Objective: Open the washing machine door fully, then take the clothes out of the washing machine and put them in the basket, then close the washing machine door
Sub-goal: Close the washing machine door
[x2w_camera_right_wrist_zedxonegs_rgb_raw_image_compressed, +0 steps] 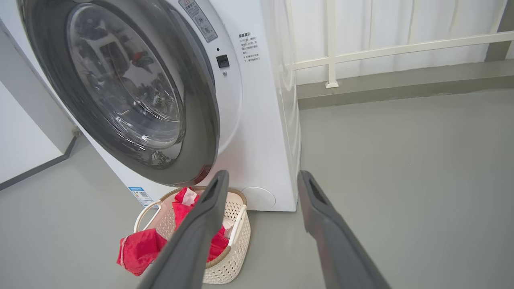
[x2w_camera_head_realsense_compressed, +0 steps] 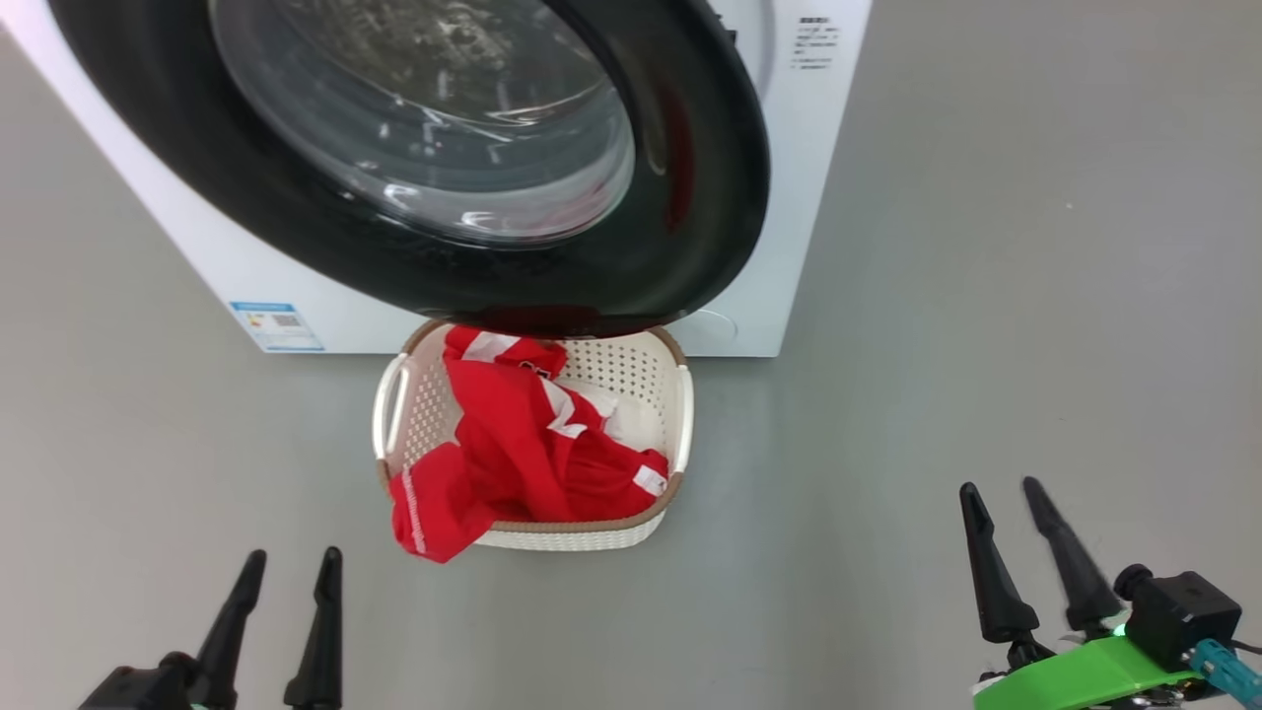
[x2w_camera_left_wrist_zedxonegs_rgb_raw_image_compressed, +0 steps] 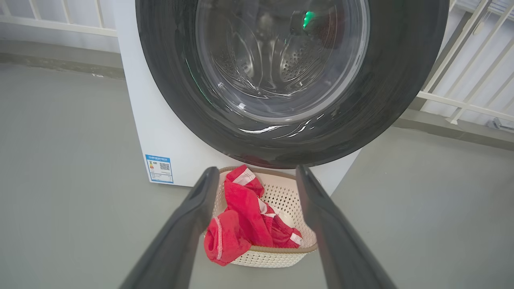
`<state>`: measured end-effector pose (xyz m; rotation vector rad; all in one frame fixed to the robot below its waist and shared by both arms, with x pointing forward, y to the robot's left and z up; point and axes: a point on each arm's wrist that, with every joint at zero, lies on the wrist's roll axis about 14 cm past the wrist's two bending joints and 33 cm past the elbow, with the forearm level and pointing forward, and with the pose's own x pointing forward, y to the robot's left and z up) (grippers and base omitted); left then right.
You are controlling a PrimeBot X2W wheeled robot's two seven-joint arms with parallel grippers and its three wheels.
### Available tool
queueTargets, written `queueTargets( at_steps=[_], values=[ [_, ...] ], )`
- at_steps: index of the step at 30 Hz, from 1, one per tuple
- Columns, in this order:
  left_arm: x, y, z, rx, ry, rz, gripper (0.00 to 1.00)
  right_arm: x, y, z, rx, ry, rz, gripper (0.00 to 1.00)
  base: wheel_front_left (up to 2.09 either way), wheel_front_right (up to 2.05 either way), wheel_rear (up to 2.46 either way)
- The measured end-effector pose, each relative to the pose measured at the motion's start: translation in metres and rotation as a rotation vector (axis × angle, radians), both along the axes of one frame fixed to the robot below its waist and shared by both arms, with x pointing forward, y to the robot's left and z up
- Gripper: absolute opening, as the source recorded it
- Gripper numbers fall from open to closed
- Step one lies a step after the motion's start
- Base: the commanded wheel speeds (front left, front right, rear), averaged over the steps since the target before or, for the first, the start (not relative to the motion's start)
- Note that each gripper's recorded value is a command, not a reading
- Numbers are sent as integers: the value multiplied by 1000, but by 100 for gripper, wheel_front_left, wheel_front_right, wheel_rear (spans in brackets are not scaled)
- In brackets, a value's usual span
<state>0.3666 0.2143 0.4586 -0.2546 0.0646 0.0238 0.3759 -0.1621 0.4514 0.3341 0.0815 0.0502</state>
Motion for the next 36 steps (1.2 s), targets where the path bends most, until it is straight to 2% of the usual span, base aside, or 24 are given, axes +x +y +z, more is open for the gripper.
queueTargets(
  at_steps=[7,18,27,36],
  values=[
    [-9,2,0,-10,1,19,100,11,33,3,16,-12,95,0,0,0,0],
    [-17,5,-2,-29,10,50,100,60,85,38,36,-135,234,0,0,0,0],
    [5,6,0,-31,0,51,100,112,115,58,57,-214,297,0,0,0,0],
    [23,7,-5,-44,10,53,100,149,136,52,51,-231,333,0,0,0,0]
  ],
)
